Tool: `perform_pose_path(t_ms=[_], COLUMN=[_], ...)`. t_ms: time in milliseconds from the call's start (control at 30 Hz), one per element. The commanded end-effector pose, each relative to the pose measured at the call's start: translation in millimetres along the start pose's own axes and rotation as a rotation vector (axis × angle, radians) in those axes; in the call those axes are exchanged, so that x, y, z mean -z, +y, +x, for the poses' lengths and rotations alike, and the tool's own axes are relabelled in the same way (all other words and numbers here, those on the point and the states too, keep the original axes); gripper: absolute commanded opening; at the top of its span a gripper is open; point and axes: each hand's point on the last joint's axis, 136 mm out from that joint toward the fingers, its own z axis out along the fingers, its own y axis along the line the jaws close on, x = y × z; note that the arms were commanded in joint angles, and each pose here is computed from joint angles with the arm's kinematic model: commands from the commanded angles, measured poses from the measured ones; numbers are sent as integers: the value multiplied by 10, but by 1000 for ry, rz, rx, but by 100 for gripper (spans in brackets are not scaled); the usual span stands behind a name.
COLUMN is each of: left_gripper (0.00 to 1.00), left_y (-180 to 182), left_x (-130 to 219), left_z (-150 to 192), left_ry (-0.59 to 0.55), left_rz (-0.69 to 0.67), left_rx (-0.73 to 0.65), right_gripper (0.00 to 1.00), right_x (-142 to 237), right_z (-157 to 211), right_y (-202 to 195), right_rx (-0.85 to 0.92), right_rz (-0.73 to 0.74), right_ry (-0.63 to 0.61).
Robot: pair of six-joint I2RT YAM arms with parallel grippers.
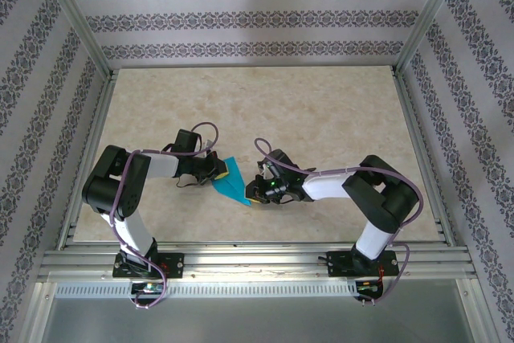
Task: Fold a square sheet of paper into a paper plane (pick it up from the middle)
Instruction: Turn over the paper at the center of the table.
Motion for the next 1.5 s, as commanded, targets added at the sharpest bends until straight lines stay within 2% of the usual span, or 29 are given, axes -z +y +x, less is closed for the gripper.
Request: perform_pose_path(t_ms=[0,133,267,400,467,633,733,767,867,1000,1200,1300,1400,1467], left_gripper=[1,9,26,40,43,45,46,46,47,49,52,53,53,53], left_y=[190,-20,-432,-848,-987,-1085,-1016,-993,-919,-833,-733,-664,-645,-656], left_x=[12,70,275,629,794,1164,1335,1405,1574,1748,1898,1933,1927,1894], left_z=[21,-27,-108,-204,-230,-297,-340,-362,-406,-441,-439,-436,-427,-432], left_ry=[-3,-16,-63,-150,-192,-308,-392,-429,-514,-591,-640,-650,-645,-632], left_rz=[-62,7,104,135,120,7,-69,-93,-155,-215,-251,-258,-243,-222], left_rx=[65,23,-55,-164,-219,-303,-307,-306,-288,-265,-245,-227,-220,-221], right_gripper=[8,3,1,0,0,0,0,1,3,5,3,4,14,21], right_x=[25,66,225,594,843,1750,2368,2543,2688,2467,1605,1090,632,377], right_z=[9,26,3,-85,-143,-320,-450,-479,-523,-537,-377,-182,58,228], right_y=[49,57,46,2,-16,-208,-332,-362,-400,-370,-373,-314,-177,-36], right_rx=[46,61,84,154,221,445,508,524,562,655,781,817,852,820], right_rz=[-41,-43,-22,70,144,589,941,1052,1223,1339,1371,1290,1135,960], right_ry=[5,6,-26,-109,-167,-305,-369,-370,-312,-232,-15,92,180,230])
